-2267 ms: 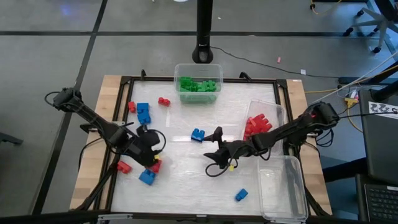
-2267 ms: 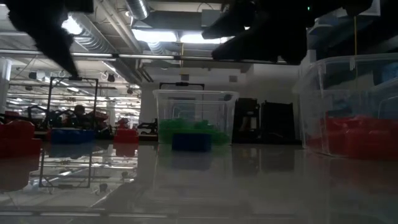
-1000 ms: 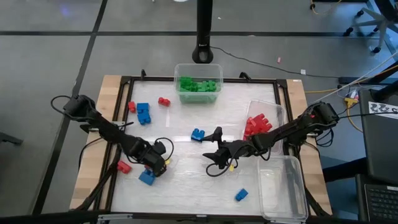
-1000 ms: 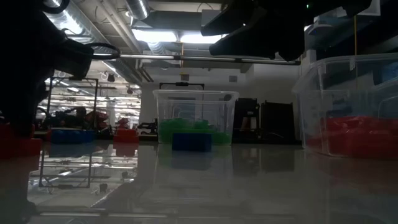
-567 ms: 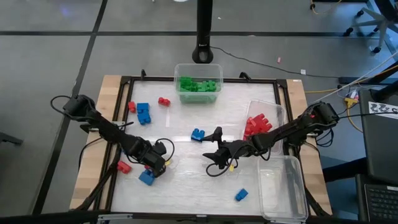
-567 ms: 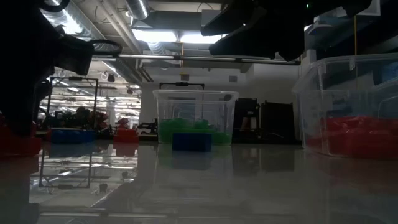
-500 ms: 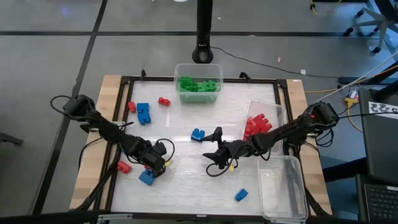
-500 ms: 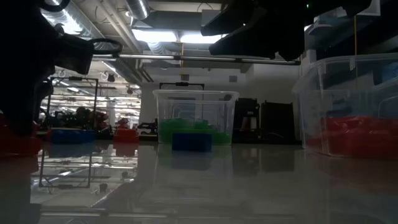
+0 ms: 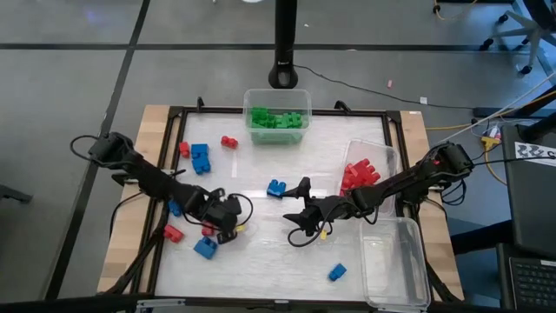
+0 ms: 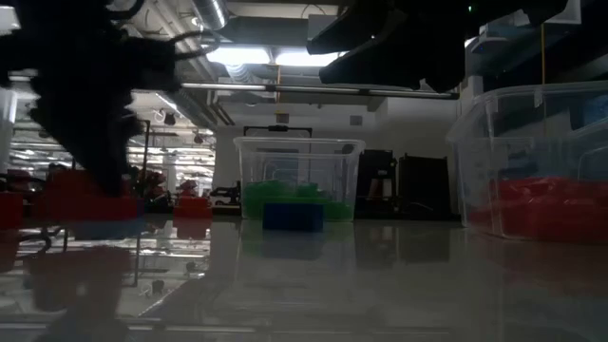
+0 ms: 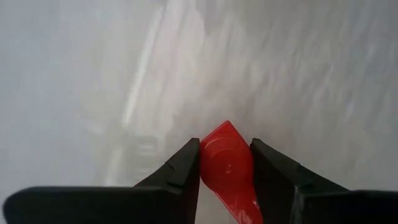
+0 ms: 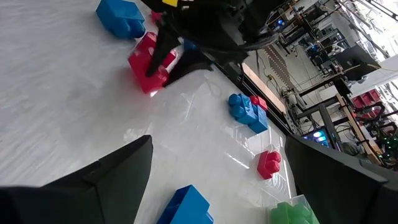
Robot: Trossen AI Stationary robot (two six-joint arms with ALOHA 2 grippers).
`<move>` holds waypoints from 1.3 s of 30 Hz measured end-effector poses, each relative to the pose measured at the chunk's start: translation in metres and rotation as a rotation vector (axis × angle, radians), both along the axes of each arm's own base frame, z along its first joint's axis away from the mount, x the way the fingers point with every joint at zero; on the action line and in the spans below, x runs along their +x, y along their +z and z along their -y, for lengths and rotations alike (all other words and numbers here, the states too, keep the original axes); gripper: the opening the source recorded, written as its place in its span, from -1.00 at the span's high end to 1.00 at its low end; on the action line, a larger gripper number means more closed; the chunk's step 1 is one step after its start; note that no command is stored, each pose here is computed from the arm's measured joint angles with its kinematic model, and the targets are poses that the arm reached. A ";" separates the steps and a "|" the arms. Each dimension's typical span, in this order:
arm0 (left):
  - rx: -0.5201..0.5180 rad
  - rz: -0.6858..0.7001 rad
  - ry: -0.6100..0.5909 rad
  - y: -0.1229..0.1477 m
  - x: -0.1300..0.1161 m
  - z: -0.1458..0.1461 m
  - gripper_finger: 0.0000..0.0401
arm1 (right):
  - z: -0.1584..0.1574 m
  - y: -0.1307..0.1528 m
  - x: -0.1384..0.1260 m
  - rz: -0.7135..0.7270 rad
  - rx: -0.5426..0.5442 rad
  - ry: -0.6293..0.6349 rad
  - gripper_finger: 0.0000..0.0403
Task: Sort blocks
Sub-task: Put the red game piece into the middle right transparent bin
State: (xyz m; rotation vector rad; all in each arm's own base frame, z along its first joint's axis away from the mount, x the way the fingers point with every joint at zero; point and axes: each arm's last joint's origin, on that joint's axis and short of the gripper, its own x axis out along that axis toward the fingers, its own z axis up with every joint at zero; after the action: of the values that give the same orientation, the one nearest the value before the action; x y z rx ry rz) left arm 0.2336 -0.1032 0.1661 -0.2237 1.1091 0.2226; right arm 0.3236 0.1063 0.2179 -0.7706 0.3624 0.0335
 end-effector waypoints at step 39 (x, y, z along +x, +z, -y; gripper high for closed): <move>0.555 0.865 -0.337 0.133 0.018 -0.027 0.45 | 0.061 0.022 0.025 0.254 0.412 0.115 -0.81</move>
State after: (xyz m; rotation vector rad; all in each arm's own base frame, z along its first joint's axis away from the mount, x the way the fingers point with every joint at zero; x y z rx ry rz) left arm 0.2512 -0.0763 0.2995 0.3458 0.1883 0.1019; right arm 0.3489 0.0451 0.2402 -0.3800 0.0627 0.1135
